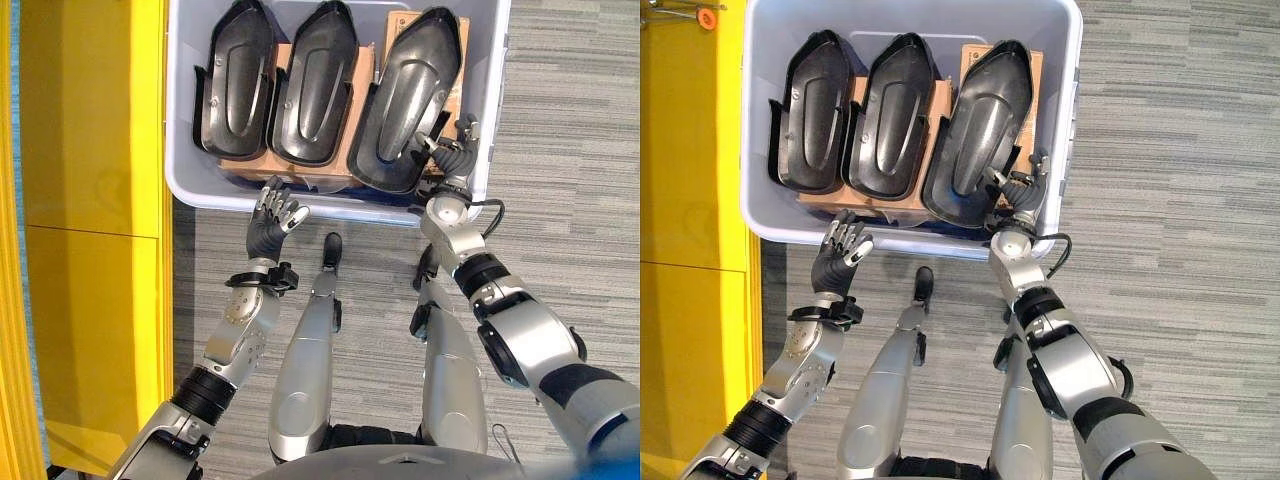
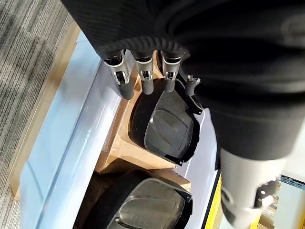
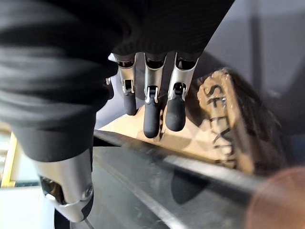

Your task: Move parts from the plastic box to the shelf.

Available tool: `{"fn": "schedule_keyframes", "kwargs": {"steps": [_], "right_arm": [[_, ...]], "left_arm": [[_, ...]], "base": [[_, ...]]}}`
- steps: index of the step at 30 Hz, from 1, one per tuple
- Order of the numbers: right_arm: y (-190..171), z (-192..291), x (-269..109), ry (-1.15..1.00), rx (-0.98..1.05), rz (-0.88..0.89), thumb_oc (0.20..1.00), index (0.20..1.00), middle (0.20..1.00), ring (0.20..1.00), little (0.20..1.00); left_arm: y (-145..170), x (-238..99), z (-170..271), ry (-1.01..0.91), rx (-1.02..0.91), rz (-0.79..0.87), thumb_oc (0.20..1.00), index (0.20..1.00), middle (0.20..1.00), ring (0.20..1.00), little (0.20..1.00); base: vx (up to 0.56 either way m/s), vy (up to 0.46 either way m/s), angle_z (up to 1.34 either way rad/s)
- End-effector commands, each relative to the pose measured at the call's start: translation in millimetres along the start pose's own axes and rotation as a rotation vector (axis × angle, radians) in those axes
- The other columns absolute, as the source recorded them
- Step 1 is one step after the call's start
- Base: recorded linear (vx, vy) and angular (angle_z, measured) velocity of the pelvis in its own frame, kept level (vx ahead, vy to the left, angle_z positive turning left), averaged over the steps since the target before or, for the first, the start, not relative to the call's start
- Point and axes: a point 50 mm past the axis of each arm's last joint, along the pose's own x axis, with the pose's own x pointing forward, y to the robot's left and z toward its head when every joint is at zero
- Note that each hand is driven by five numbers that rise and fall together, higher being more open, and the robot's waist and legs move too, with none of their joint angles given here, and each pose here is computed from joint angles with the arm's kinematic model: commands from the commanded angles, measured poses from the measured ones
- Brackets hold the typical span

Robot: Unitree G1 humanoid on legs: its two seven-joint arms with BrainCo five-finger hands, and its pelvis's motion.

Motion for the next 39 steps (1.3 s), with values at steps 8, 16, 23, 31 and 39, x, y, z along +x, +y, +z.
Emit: {"fn": "schedule_keyframes", "kwargs": {"steps": [8, 16, 23, 31, 39], "right_arm": [[-14, -14, 9, 0.109, -0.082, -0.091, 1.0, 1.0, 1.0, 1.0, 1.0], [-25, -23, 13, 0.113, -0.307, -0.1, 1.0, 1.0, 1.0, 1.0, 1.0], [-43, -46, 13, 0.166, -0.673, -0.004, 0.2, 0.2, 0.2, 0.2, 0.2], [-57, -63, 9, 0.215, -0.841, 0.046, 0.2, 0.2, 0.2, 0.2, 0.2], [-59, -63, 10, 0.211, -0.871, 0.057, 0.2, 0.2, 0.2, 0.2, 0.2]], "left_arm": [[-11, -1, 15, -0.071, 0.011, -0.058, 1.0, 1.0, 1.0, 1.0, 1.0], [-17, 1, 18, -0.086, 0.015, -0.085, 1.0, 1.0, 1.0, 1.0, 1.0], [-20, 2, 18, -0.082, 0.02, -0.119, 1.0, 1.0, 1.0, 1.0, 1.0], [-15, 0, 16, -0.064, 0.038, -0.118, 1.0, 1.0, 1.0, 1.0, 1.0], [-13, -1, 13, -0.042, 0.04, -0.117, 1.0, 1.0, 1.0, 1.0, 1.0]], "base": [[0.01, 0.013, 0.02], [0.01, 0.019, 0.04], [0.0, 0.01, 0.05], [-0.01, 0.012, 0.06], [0.0, 0.002, 0.0]]}}
